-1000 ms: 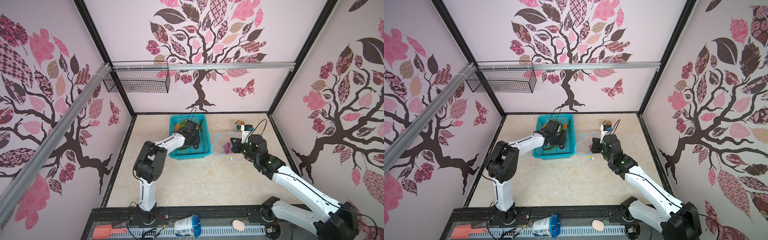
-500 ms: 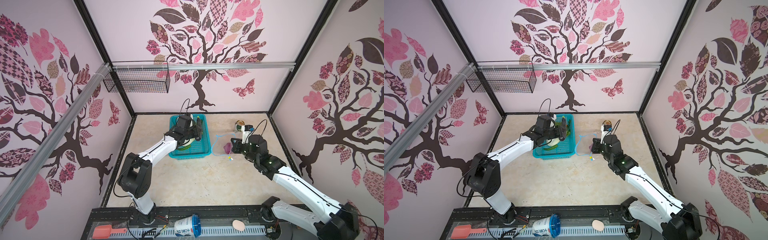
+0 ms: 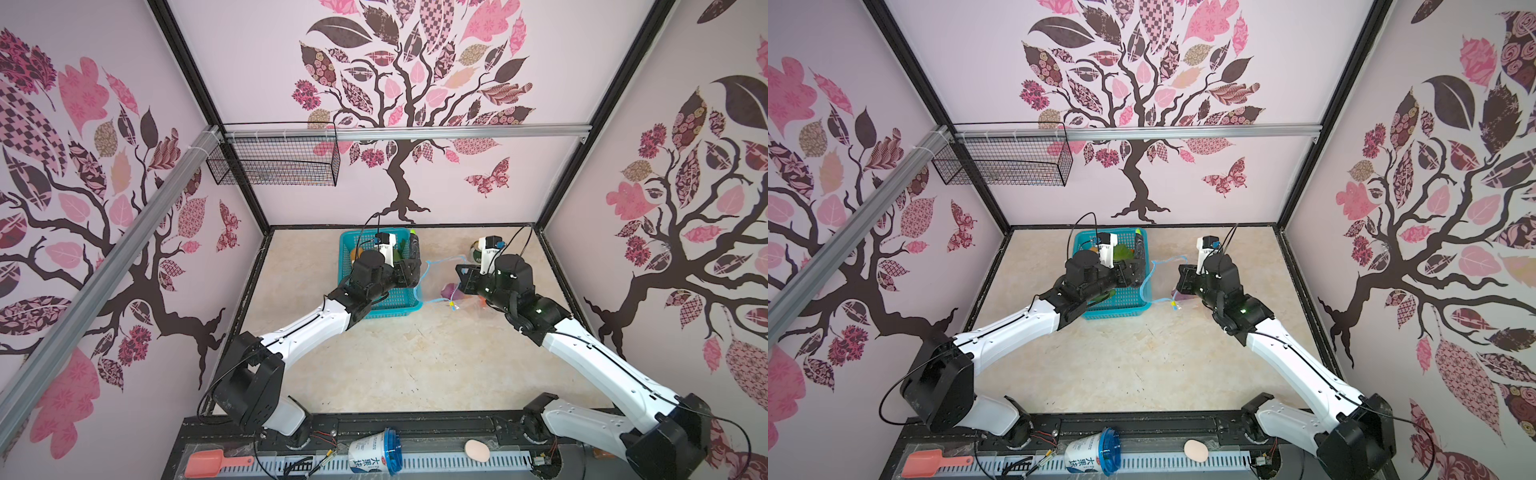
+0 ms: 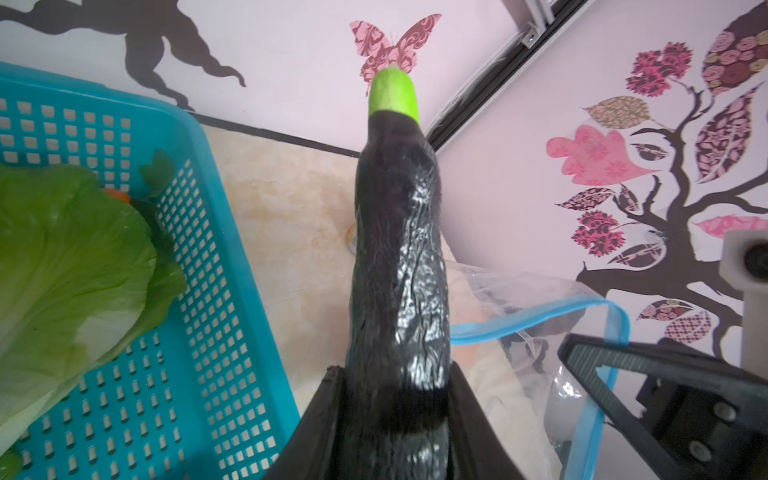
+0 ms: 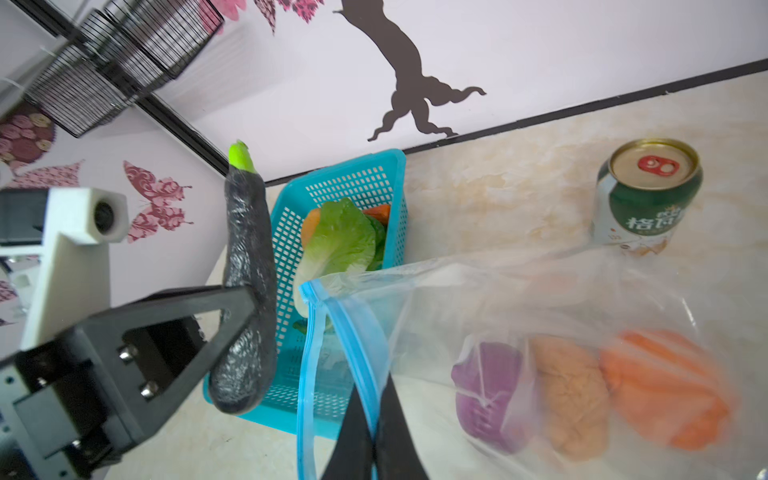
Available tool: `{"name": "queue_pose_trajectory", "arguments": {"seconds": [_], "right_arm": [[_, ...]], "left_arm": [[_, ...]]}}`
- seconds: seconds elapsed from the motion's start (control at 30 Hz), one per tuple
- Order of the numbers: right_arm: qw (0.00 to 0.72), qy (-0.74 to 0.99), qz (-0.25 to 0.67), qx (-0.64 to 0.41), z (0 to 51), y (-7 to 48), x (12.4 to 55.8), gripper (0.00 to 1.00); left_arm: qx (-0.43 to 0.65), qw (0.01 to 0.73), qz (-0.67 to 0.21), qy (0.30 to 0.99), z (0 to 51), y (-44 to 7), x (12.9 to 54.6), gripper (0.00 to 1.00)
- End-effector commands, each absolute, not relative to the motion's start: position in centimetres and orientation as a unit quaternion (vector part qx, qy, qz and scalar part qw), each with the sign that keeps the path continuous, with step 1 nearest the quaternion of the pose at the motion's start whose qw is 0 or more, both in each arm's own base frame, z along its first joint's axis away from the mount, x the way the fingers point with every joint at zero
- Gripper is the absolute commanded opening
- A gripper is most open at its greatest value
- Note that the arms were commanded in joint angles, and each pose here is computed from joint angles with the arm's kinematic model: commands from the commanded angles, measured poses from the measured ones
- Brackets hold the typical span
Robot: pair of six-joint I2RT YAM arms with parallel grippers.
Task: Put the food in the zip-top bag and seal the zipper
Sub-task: 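Lift the eggplant with the left gripper and carry it to the bag opening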
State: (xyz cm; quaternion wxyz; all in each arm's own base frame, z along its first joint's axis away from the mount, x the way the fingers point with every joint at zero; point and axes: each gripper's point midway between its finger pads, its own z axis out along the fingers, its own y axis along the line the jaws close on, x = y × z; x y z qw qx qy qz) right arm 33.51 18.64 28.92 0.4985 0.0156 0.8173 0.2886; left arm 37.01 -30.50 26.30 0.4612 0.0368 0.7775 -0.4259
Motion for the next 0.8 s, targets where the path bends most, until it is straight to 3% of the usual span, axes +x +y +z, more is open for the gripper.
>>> {"name": "queue_pose_trajectory", "arguments": {"seconds": [0.0, 0.47, 0.77], "right_arm": [[0.51, 0.795, 0.327, 0.011, 32.4, 19.5, 33.3, 0.0], [0.48, 0.811, 0.334, 0.027, 28.7, 20.3, 34.1, 0.0], [0.485, 0.808, 0.332, 0.032, 28.8, 20.0, 34.1, 0.0]], "left_arm": [[0.025, 0.513, -0.461, 0.724, 29.8, -29.8, 36.7, 0.27], [0.085, 0.522, -0.469, 0.707, 28.3, -33.5, 35.5, 0.29], [0.135, 0.557, -0.415, 0.706, 25.3, -37.1, 34.1, 0.28]]}}
